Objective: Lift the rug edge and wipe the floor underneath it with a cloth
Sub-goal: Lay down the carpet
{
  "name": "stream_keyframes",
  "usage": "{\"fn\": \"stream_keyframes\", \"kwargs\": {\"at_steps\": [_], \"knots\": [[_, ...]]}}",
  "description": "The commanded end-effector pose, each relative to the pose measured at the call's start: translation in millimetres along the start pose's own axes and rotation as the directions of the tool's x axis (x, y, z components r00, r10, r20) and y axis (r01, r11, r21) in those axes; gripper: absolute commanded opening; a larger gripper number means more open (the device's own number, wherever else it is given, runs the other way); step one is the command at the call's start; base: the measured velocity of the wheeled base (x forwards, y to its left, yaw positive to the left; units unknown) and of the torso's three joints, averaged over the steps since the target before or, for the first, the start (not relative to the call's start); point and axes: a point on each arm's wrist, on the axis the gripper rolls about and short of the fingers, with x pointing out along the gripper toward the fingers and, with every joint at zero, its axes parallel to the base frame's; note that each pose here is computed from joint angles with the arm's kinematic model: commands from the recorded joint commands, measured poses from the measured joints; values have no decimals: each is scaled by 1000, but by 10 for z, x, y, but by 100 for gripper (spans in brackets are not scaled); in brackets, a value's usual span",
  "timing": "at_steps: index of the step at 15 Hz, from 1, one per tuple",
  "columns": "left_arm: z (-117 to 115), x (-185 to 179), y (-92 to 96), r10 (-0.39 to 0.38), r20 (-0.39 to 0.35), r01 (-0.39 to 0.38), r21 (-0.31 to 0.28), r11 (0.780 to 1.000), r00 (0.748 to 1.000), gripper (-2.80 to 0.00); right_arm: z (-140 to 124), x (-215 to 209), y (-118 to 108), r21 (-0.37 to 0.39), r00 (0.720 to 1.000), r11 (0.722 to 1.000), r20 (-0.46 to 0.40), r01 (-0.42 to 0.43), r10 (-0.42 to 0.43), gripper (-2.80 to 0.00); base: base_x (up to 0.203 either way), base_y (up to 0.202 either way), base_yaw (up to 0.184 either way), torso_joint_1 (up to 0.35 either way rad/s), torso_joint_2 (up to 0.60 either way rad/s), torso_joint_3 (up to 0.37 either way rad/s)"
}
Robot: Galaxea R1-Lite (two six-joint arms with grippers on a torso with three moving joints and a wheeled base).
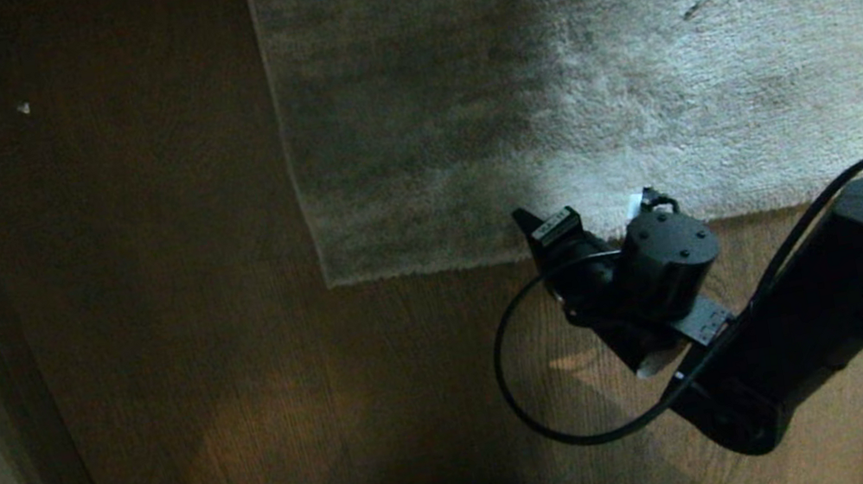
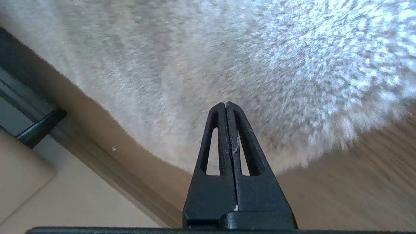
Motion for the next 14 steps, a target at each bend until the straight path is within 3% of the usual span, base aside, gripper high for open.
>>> {"fn": "stream_keyframes", "kwargs": {"at_steps": [1, 8, 11, 14], "knots": [[0, 0, 0, -1, 1, 1, 0, 1000, 1000, -280, -86, 95, -177, 8, 1000, 1000, 11, -7, 7, -280, 0, 0, 0, 0, 0, 0], [0, 0, 0, -1, 1, 1, 0, 1000, 1000, -280, -131, 162, -246, 5, 1000, 1000, 16, -7, 7, -280, 0, 0, 0, 0, 0, 0], [0, 0, 0, -1, 1, 1, 0, 1000, 1000, -280, -25, 125, -74, 14, 999, 999, 38, -36, 36, -280, 0, 0, 0, 0, 0, 0], [0, 0, 0, 1, 1, -1, 0, 1000, 1000, -280, 175, -41, 242, 26, 995, 996, 57, -84, 83, -280, 0, 0, 0, 0, 0, 0]]}}
